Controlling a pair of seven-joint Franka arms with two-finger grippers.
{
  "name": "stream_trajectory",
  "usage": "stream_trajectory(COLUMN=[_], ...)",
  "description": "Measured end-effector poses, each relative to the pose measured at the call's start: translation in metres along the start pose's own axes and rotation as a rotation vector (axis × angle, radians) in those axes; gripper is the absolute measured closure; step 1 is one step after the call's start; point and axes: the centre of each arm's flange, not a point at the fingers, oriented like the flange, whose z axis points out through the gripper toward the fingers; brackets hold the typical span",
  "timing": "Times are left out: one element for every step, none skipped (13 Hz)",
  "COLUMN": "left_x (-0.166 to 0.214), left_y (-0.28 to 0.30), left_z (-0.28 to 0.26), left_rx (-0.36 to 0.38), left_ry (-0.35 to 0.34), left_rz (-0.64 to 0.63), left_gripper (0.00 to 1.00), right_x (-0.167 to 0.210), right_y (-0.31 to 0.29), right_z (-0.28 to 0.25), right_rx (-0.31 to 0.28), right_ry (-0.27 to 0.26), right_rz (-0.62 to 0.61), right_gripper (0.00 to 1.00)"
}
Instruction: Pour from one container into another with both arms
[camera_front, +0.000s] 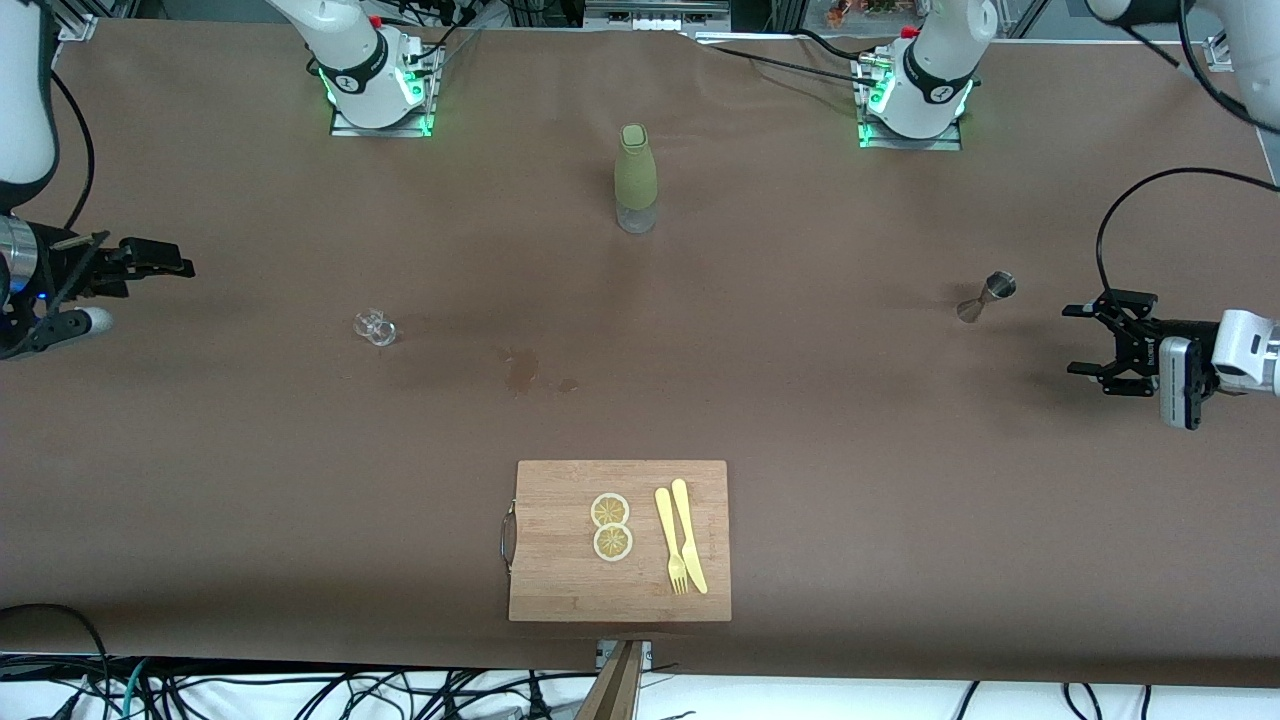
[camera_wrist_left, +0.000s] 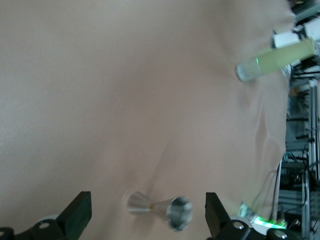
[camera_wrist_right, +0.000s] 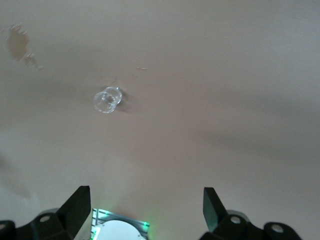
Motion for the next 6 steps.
stream_trajectory(left_x=[0.021,0.039,0.055,0.066,0.073,0.076], left_y=[0.022,0.044,0.062,0.076,0.084,0.086], left_z=[-0.008,-0.015,-0.021,-0.026,-0.032,-0.039], left_rx=[0.028,0.058,0.092,0.127,0.16,0.203], left_ry=[-0.031,-0.063,-0.096,-0.12,-0.127,-0.134], left_rz=[-0.048,-0.077,-0.085,-0.08,-0.069,-0.062], left_gripper=[0.0,0.0,0.0,0.0,0.0,0.0], right_x=[0.001,0.0,-0.002,-0.009,-0.018,-0.028], right_y=[-0.012,-0.02,-0.022,-0.022,-0.022,-0.022], right_z=[-0.009,-0.019,-0.03,-0.044,-0.058,-0.069], right_rx=[-0.03,-0.046,-0.054,-0.058,-0.059,-0.056], right_ry=[0.013,0.04,0.08,0.116,0.141,0.157], right_rz=[0.055,0.087,0.103,0.119,0.136,0.157], right_gripper=[0.0,0.0,0.0,0.0,0.0,0.0])
